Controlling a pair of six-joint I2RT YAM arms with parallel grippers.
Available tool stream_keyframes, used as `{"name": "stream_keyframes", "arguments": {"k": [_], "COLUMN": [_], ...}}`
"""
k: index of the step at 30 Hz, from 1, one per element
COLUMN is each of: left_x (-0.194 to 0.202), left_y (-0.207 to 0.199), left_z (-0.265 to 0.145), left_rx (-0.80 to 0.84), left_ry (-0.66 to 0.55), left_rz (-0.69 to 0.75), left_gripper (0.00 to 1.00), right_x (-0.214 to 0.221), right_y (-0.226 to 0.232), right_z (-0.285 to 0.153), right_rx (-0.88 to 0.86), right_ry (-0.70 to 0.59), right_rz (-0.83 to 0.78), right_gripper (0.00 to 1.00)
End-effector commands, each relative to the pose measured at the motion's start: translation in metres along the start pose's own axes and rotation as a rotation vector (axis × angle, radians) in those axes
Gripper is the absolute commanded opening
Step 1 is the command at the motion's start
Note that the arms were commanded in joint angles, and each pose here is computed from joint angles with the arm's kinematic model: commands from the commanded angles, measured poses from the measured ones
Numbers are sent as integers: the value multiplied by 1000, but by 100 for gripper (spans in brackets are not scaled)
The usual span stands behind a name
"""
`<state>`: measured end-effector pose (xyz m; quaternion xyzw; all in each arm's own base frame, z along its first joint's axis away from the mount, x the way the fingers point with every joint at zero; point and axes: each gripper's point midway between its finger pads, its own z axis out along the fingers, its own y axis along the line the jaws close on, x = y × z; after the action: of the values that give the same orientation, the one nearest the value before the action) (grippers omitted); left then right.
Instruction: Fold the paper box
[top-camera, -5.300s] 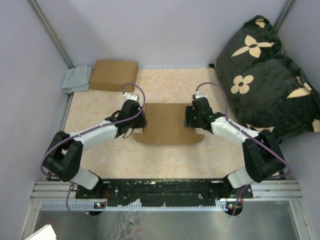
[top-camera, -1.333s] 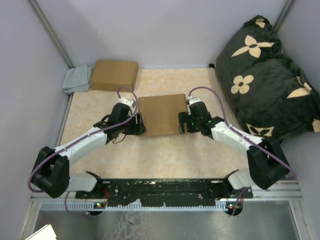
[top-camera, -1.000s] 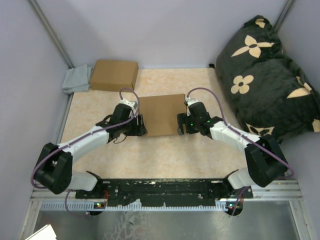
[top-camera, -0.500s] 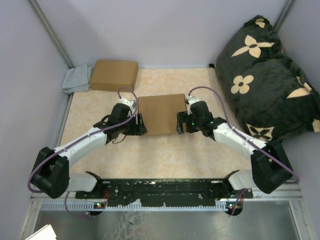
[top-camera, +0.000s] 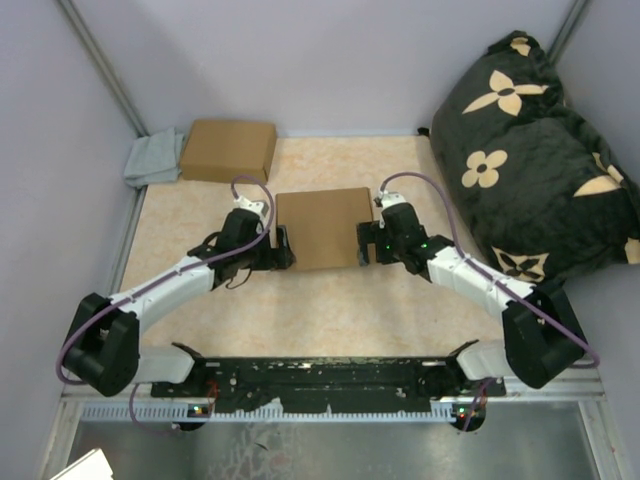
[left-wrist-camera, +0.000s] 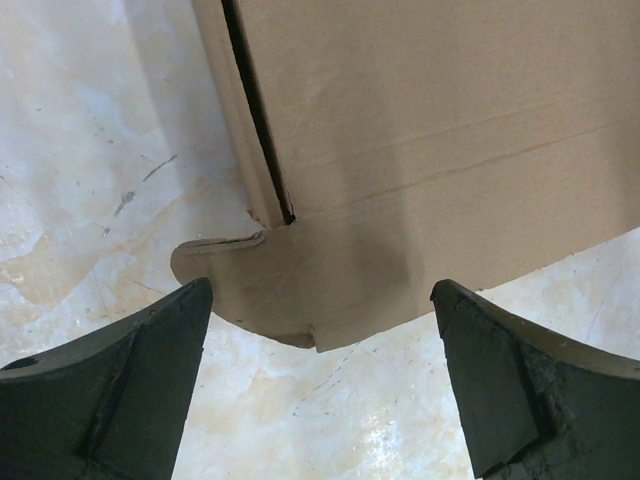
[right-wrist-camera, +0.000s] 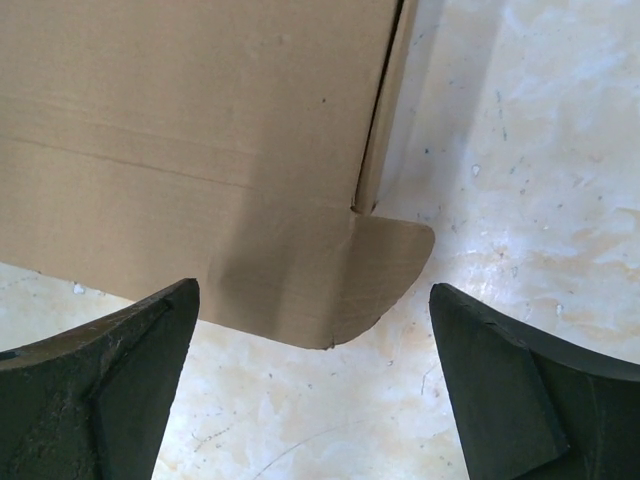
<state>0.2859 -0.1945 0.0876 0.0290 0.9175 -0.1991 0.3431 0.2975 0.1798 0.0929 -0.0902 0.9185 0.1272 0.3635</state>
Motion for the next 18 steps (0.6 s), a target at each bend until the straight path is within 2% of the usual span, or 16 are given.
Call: {"name": "stream_keyframes", "arguments": {"k": [1,7,18], "left_x": [0,-3,14], "left_y": [1,-2,-18], "left_z": [5,6,10], "left_rx": [-1,19,137], "left_ry": [-21,-43,6], "left_rz": [-2,0,14], "left_gripper": [99,100,100], "right_x": [-9,-7,-1], "right_y": [13,19,27], "right_z": [6,9,8], "right_rx": [-77,-112,-166], "right_ry": [-49,-45,-24], "right_rz": [8,1,-20], "right_gripper": [99,99,99]}}
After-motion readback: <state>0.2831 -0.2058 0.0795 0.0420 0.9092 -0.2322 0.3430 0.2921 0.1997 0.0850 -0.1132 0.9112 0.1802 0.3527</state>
